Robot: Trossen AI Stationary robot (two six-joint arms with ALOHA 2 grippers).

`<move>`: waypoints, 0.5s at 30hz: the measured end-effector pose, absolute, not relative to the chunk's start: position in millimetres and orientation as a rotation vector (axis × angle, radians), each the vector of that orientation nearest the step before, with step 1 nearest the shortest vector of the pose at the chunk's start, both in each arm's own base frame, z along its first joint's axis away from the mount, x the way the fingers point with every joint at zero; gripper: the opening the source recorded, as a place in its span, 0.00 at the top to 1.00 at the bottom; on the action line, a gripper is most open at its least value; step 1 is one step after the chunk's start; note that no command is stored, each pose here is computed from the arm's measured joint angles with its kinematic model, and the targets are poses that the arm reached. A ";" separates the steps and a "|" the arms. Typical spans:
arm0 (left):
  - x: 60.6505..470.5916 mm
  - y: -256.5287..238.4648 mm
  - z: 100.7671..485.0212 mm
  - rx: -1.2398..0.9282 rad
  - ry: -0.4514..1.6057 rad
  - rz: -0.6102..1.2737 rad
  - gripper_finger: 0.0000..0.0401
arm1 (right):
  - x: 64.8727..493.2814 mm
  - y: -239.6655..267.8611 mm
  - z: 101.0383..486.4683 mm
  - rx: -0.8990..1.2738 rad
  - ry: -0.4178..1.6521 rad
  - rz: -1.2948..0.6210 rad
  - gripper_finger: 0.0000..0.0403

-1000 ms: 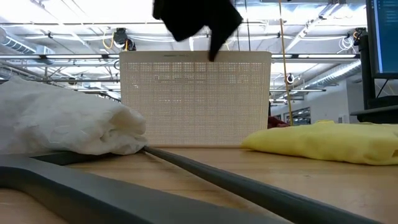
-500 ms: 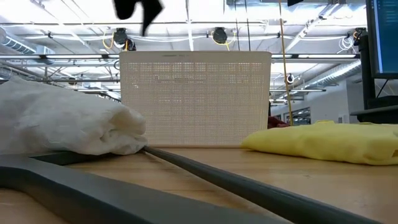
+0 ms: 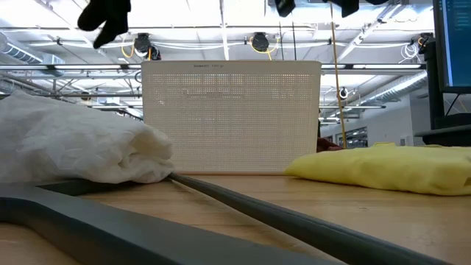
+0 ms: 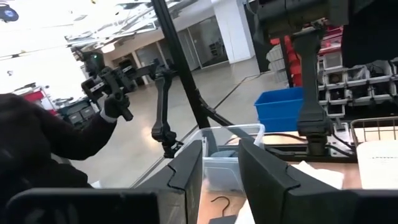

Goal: Pick & Place Cloths
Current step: Put the black underwear into the black wire basket

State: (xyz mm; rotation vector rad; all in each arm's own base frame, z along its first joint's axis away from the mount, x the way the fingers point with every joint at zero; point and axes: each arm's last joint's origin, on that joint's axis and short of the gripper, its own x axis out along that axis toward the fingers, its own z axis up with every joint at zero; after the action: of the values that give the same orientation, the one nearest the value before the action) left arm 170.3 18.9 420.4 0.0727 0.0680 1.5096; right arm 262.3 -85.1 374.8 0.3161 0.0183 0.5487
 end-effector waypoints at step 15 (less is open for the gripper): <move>170.2 48.7 395.8 0.038 0.045 1.611 1.00 | 261.6 -86.9 374.7 0.318 0.019 0.546 0.77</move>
State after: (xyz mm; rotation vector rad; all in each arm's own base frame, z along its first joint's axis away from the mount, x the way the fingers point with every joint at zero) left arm 170.2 48.7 395.8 0.0378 0.0447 1.6108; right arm 261.6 -86.9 374.7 0.3180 0.0191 0.5462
